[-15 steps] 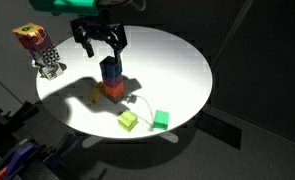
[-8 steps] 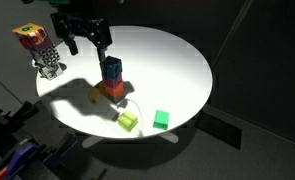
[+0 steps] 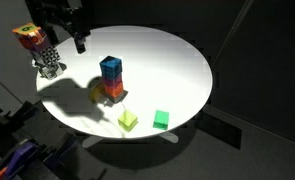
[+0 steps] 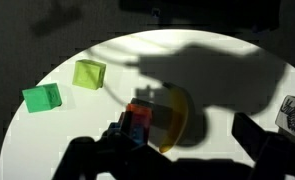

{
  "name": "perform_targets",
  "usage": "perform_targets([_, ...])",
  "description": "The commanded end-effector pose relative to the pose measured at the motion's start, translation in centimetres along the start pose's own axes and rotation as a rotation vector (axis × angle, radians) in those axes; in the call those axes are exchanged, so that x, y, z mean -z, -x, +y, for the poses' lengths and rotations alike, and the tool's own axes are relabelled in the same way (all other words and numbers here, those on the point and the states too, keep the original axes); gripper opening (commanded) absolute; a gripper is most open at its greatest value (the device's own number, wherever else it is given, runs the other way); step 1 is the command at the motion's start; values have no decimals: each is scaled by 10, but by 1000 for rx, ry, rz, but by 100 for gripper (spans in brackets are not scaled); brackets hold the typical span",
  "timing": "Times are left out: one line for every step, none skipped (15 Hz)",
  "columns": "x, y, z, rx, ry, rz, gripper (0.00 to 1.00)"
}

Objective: Put the blue block on the pink block

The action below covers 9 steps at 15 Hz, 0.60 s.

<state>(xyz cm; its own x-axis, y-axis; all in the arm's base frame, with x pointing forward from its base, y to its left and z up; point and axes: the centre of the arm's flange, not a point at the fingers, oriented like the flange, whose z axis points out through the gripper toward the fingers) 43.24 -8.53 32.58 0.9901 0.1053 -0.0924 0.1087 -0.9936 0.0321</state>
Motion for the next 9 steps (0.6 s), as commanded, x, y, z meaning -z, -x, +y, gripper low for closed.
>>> perform_targets([11, 16, -16, -27, 5, 63, 100])
perform_targets([12, 17, -17, -26, 8, 65, 100])
perform_targets([5, 5, -9, -3, 7, 34, 100])
perform_targets([6, 7, -10, -3, 7, 37, 100])
perform_targets([6, 7, -10, -3, 7, 36, 100])
perform_targets([5, 6, -10, -3, 7, 33, 100])
perform_targets([3, 6, -10, -3, 6, 31, 100])
perform_targets([3, 6, -10, -3, 6, 29, 100])
perform_targets([2, 6, -10, -3, 6, 29, 100])
